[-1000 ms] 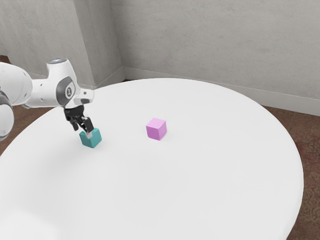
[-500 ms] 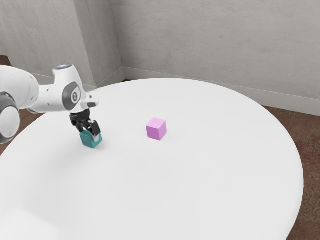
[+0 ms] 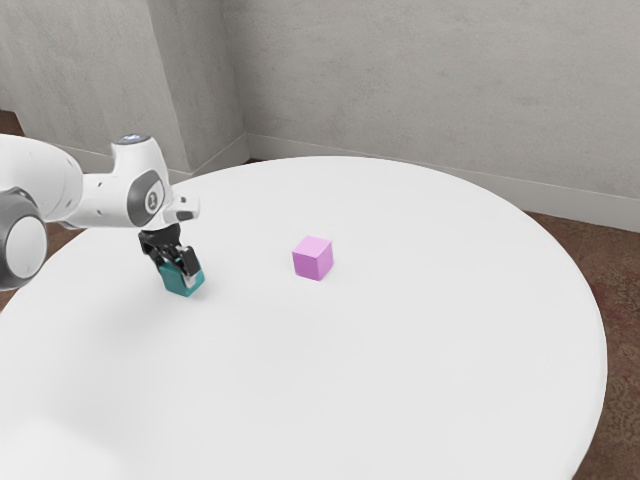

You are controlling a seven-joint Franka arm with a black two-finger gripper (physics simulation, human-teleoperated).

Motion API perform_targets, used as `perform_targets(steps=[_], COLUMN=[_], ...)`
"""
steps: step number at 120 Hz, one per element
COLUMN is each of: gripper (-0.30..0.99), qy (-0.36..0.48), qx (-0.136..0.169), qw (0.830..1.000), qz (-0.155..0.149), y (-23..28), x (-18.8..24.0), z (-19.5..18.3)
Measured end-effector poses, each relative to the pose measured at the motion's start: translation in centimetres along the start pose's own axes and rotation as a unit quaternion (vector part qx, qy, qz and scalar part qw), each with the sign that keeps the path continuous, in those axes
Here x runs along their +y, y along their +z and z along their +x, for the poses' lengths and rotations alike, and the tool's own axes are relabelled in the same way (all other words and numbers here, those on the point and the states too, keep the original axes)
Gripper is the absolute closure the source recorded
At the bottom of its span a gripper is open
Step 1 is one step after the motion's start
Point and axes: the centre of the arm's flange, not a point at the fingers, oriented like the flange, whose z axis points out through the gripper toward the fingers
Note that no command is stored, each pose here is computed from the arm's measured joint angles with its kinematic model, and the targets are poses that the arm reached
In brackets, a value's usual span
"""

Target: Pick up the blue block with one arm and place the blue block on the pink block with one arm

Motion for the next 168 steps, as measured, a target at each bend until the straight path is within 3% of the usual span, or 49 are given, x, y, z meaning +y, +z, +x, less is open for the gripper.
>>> perform_targets(steps=[38, 67, 88, 100, 128, 168], gripper=[0.0, 0.23, 0.27, 0.29, 0.3, 0.31], qy=[-0.003, -0.004, -0.003, 0.0, 0.036, 0.159], qx=[0.002, 0.004, 0.006, 0.02, 0.06, 0.012], qw=[1.0, 1.0, 1.0, 1.0, 0.998, 0.987], qz=[0.003, 0.001, 0.003, 0.004, -0.002, -0.034], y=[-0.2, -0.4, -1.0, -3.8, -16.0, -14.1], x=[-0.1, 0.0, -0.1, 0.3, 7.1, 21.7], z=[0.1, 0.2, 0.3, 0.5, -3.1, -0.5])
